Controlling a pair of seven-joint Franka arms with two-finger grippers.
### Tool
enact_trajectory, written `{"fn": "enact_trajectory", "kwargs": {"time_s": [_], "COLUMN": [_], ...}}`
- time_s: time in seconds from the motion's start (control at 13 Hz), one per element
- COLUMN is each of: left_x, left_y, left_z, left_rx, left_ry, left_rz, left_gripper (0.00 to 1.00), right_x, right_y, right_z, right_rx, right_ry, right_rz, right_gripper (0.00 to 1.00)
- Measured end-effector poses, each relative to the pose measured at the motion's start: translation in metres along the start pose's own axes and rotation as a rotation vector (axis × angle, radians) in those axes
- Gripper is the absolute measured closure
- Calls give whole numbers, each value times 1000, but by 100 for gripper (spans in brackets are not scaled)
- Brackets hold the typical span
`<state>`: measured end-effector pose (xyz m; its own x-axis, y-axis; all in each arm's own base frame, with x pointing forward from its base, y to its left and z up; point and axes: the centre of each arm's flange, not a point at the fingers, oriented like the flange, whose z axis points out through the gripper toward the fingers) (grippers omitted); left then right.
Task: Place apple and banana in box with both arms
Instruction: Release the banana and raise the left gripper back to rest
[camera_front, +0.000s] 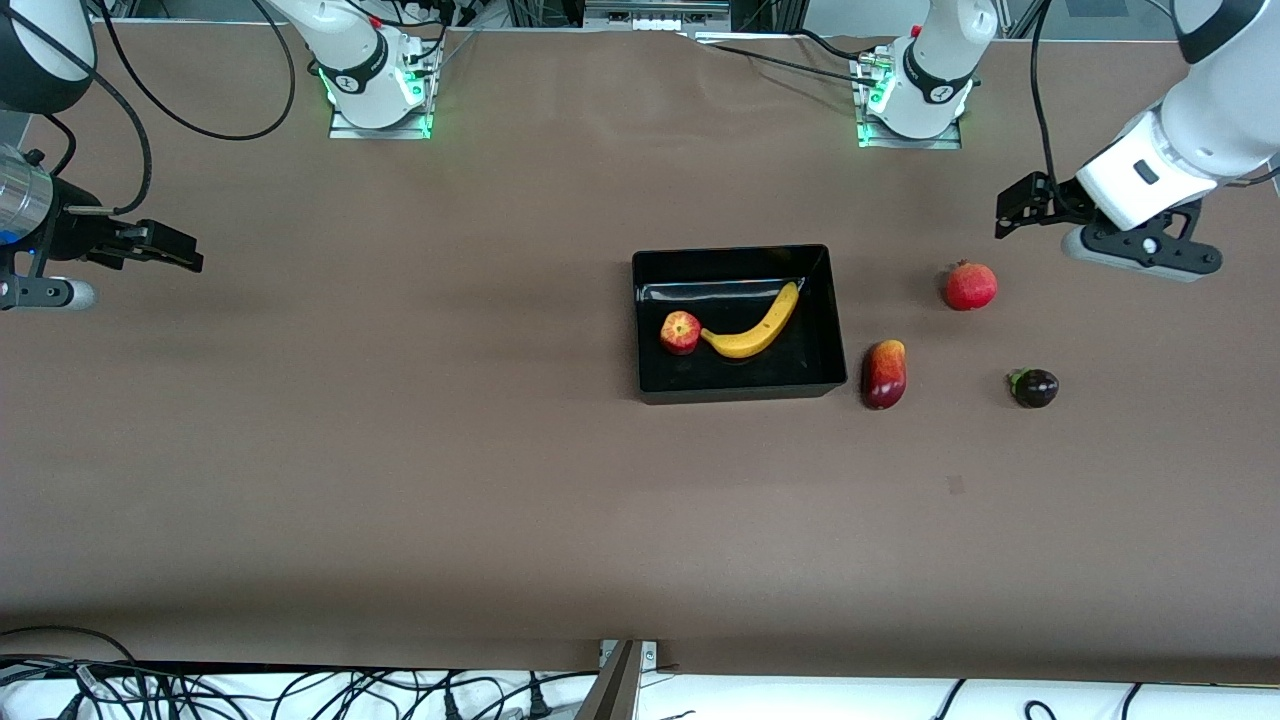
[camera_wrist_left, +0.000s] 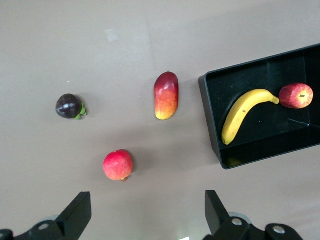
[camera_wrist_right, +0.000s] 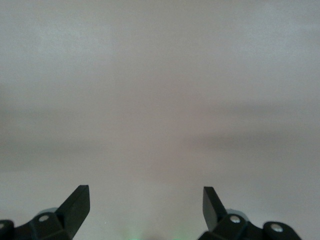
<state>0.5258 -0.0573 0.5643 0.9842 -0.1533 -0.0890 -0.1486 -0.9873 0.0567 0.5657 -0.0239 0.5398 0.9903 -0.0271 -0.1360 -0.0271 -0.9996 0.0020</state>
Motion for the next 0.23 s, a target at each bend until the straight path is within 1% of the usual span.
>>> {"fn": "enact_trajectory", "kwargs": {"time_s": [0.23], "left_x": [-3], "left_y": [-13], "left_z": [-8], "left_rx": [0], "left_ry": [9], "left_rz": [-36], "left_gripper": [0], "right_x": [0], "right_y": [1], "right_z": [0], "right_rx": [0], "right_ry": [0], "right_rz": [2], "right_gripper": [0]}}
